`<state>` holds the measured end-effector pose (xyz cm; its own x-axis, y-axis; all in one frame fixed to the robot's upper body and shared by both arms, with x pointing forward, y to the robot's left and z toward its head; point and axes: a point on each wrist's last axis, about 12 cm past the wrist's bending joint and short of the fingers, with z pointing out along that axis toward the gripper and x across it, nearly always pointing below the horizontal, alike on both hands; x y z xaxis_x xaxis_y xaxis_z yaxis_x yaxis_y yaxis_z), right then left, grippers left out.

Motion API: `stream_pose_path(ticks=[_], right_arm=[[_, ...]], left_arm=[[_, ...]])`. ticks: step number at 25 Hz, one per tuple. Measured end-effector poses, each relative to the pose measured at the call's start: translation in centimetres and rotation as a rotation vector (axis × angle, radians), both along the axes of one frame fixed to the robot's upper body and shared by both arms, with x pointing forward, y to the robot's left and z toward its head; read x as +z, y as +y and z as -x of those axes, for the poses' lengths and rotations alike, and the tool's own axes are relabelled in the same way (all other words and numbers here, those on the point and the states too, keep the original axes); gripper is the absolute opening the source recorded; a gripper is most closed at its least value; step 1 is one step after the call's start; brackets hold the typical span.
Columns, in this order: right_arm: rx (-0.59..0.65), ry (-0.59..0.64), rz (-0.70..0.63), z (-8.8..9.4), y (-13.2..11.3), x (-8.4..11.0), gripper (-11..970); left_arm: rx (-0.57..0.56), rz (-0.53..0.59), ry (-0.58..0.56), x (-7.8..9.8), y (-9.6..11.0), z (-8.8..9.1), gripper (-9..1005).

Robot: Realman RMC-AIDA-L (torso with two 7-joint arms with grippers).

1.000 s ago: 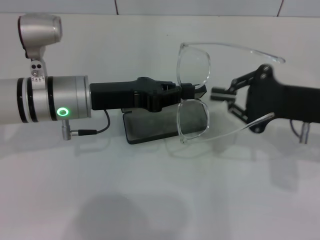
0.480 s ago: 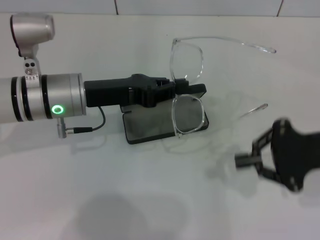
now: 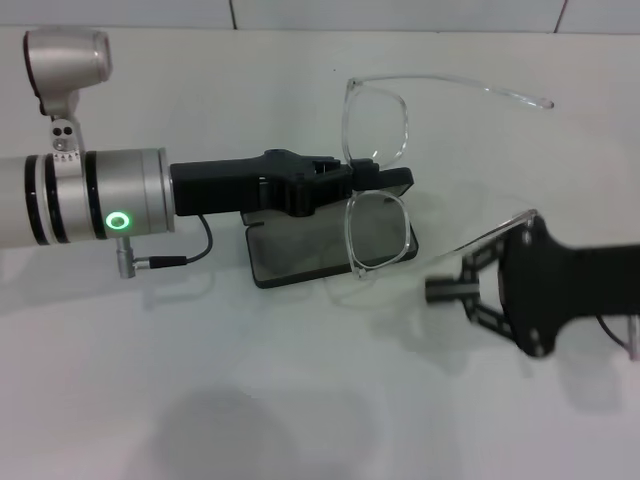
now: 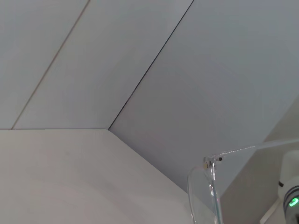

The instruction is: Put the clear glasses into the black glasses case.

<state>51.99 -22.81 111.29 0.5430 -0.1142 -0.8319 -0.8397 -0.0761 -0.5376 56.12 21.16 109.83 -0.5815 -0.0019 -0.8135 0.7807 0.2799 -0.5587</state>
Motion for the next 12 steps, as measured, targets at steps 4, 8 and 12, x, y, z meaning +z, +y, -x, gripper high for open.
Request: stream_pose_path(ticks=[4, 8, 12], right_arm=[[-0.084, -0.020, -0.065, -0.8, 0.2, -0.1, 25], [-0.146, -0.031, -0.093, -1.4, 0.6, -0.3, 25], [-0.193, -0.040, -0.098, -2.0, 0.7, -0.3, 24]], left_arm=[[-0.004, 0.000, 0.001, -0.1, -0.2, 0.1, 94], [-0.005, 0.000, 0.002, -0.1, -0.2, 0.1, 94], [-0.008, -0.001, 0.002, -0.1, -0.2, 0.1, 94]])
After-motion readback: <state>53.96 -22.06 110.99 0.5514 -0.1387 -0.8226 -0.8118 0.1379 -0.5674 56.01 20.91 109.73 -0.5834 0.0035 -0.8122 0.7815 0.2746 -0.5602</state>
